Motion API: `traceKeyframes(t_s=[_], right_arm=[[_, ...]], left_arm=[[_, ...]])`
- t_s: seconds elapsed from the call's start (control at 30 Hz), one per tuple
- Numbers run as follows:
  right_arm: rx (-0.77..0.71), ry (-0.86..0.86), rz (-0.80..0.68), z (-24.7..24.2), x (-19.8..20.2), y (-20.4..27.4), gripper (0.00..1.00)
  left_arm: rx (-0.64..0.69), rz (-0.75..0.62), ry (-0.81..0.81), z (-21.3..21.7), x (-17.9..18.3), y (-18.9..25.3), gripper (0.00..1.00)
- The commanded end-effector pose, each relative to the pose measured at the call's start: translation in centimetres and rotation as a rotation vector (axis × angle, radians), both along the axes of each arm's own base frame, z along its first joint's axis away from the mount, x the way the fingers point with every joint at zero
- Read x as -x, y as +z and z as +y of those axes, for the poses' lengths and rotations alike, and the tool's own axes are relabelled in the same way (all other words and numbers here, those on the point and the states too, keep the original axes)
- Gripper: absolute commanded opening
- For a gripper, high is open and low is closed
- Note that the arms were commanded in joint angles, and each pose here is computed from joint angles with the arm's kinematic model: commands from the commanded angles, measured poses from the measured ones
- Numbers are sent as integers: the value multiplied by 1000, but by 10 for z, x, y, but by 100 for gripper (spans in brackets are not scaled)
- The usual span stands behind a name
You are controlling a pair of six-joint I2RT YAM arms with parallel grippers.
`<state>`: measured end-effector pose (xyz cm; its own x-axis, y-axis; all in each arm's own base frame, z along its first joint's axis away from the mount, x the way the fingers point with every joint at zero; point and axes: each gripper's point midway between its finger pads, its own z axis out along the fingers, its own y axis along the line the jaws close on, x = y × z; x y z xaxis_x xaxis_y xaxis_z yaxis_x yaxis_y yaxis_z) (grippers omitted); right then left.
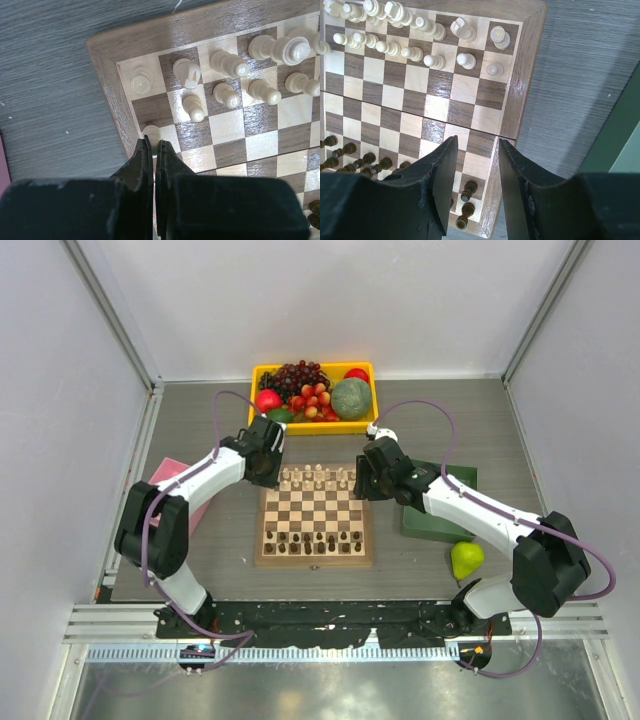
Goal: Set up the chess pieces on the board
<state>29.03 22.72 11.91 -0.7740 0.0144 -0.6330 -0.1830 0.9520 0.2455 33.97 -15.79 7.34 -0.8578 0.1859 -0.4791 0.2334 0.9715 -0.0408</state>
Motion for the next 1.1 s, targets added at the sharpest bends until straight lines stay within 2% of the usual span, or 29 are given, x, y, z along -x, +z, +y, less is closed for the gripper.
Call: traceKeyframes(t_s=[0.0, 0.7, 1.07], right_arm=[[-25, -2, -54, 5, -10, 17, 45], [-29, 8, -41, 10, -11, 15, 45], [-24, 1, -44, 7, -11, 14, 45]], left_arm=[[1, -62, 5, 0, -19, 11, 0], [8, -55, 28, -3, -31, 3, 2], [-4, -28, 31, 0, -25, 1, 7]])
